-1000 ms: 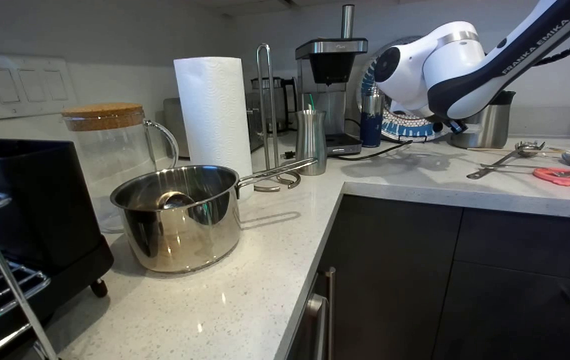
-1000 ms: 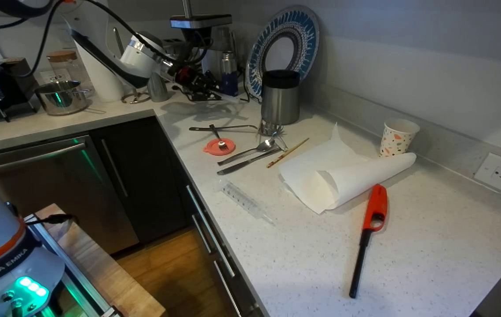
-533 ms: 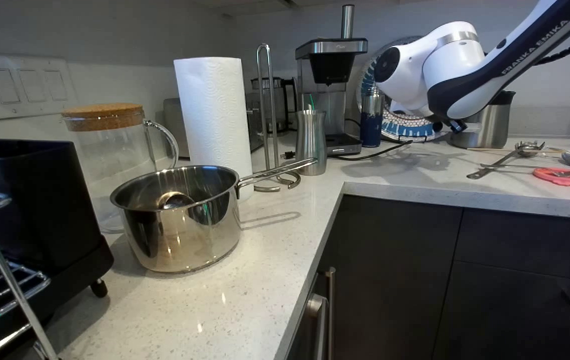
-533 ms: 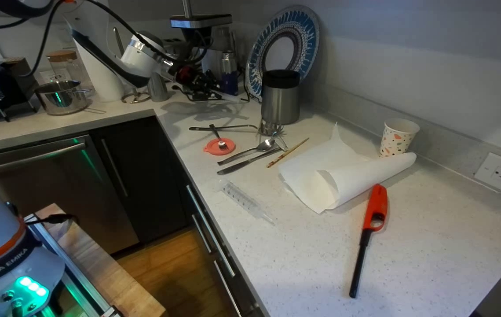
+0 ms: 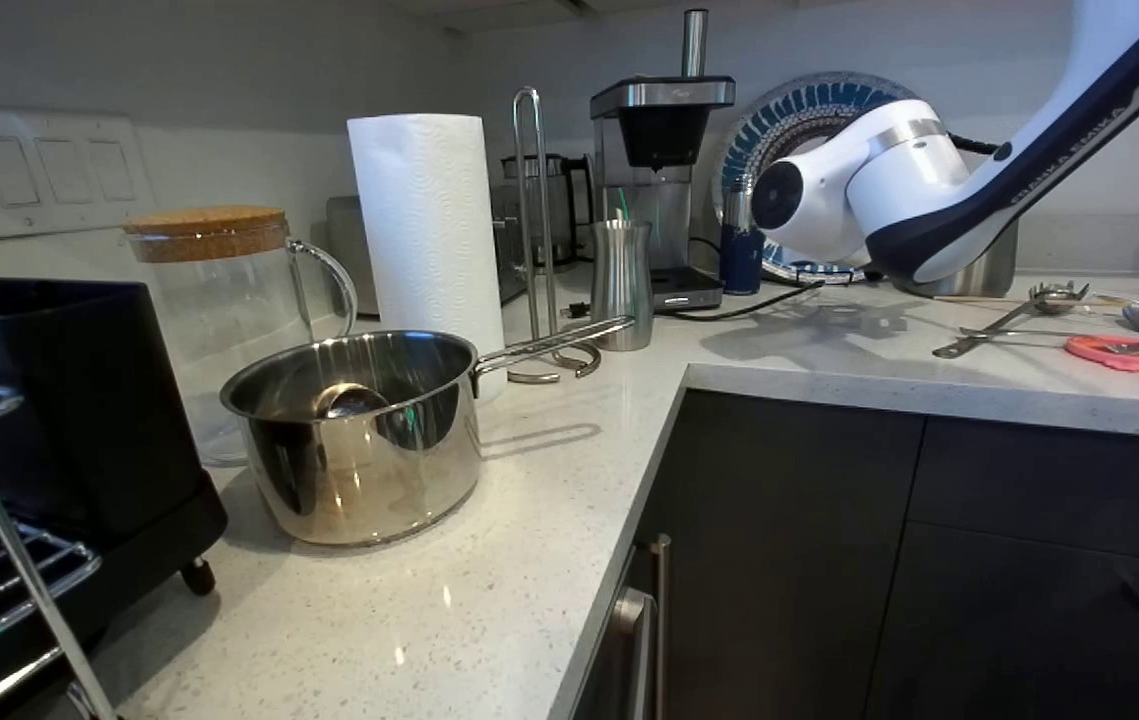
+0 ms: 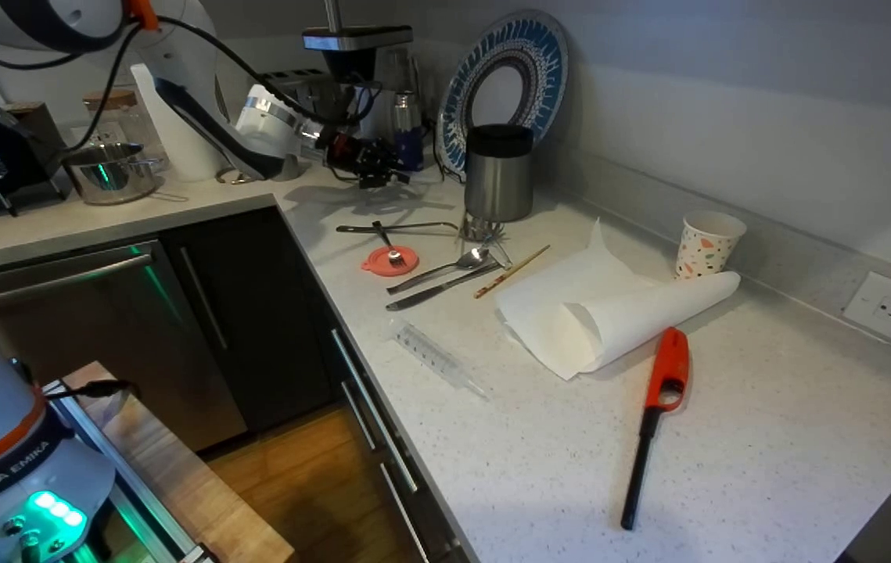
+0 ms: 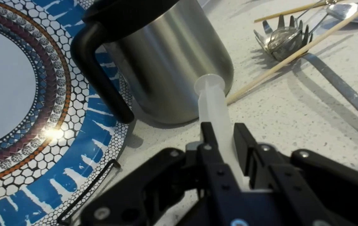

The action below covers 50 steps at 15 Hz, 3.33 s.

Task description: Pick up the clear cylindrical object with a black lid and lay it on the kitchen counter

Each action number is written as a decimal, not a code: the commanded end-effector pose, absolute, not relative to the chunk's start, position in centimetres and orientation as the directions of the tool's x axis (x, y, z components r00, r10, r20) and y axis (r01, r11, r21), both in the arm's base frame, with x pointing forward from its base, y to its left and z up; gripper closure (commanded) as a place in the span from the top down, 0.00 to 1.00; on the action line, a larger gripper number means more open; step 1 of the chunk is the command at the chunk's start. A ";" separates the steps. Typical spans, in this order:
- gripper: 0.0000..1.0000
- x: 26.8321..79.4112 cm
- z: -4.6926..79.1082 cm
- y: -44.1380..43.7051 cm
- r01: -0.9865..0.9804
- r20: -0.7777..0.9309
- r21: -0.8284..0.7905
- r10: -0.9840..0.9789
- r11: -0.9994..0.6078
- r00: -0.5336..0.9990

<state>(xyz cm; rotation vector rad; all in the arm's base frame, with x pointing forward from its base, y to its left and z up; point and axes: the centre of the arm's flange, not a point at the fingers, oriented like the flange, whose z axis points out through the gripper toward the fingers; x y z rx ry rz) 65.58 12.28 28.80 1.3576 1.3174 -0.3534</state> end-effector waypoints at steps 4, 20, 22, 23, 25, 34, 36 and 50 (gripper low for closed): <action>0.05 68.2 24.7 10.6 0.841 -0.875 0.406 0.418 0.358 0.244; 0.76 67.1 27.2 11.1 0.921 -0.882 0.269 0.457 0.281 0.118; 0.90 65.7 29.7 11.4 0.956 -0.855 0.210 0.513 0.206 0.077; 0.99 65.0 31.0 11.5 0.965 -0.836 0.187 0.546 0.182 0.059; 1.00 63.5 33.9 11.7 0.980 -0.787 0.167 0.613 0.106 0.068; 1.00 54.3 45.6 7.4 0.977 -0.461 0.061 0.863 -0.203 0.208; 1.00 51.8 47.6 5.8 0.948 -0.394 0.077 0.864 -0.308 0.313; 1.00 39.5 58.8 -2.6 0.576 0.033 0.321 0.616 -0.752 0.787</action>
